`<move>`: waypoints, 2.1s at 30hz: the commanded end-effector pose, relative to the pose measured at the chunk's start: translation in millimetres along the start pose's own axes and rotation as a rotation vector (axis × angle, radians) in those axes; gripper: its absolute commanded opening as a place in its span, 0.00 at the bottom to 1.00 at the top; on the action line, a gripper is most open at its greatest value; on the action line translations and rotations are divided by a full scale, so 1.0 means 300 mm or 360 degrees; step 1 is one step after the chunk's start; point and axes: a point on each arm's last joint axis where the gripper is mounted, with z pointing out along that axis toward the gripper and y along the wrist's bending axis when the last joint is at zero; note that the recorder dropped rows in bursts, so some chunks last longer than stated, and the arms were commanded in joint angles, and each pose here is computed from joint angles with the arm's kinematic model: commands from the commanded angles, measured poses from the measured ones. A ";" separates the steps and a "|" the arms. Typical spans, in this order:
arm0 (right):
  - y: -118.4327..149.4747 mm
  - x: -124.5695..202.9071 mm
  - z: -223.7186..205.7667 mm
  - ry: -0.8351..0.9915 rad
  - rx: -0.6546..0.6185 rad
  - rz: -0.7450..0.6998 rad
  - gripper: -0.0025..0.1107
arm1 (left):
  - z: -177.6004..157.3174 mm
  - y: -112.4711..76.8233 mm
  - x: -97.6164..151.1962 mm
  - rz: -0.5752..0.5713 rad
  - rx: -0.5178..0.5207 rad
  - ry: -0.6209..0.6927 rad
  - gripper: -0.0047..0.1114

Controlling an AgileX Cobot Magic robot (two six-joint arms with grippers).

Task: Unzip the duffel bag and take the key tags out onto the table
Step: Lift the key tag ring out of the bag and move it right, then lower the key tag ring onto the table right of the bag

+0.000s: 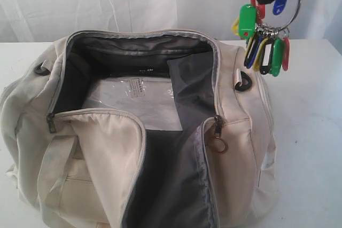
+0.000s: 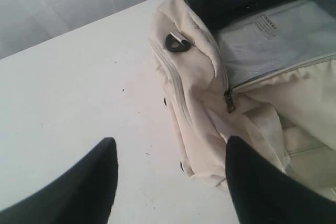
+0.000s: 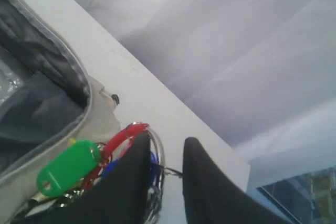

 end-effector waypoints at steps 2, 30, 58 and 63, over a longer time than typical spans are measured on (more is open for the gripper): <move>-0.023 0.022 -0.017 0.0082 0.0084 0.0005 0.02 | -0.005 -0.003 0.007 0.0010 0.0028 0.0012 0.58; 0.026 0.167 0.009 0.0490 0.0090 -0.0018 0.02 | -0.005 -0.002 0.014 0.0010 0.0019 0.0049 0.58; 0.267 0.376 0.280 0.0666 -0.0036 -0.0066 0.02 | -0.006 -0.001 0.021 0.0014 0.0017 0.0085 0.58; 0.281 0.416 0.343 0.0781 -0.0032 -0.0048 0.02 | -0.006 -0.003 0.022 0.0043 0.0028 0.0087 0.58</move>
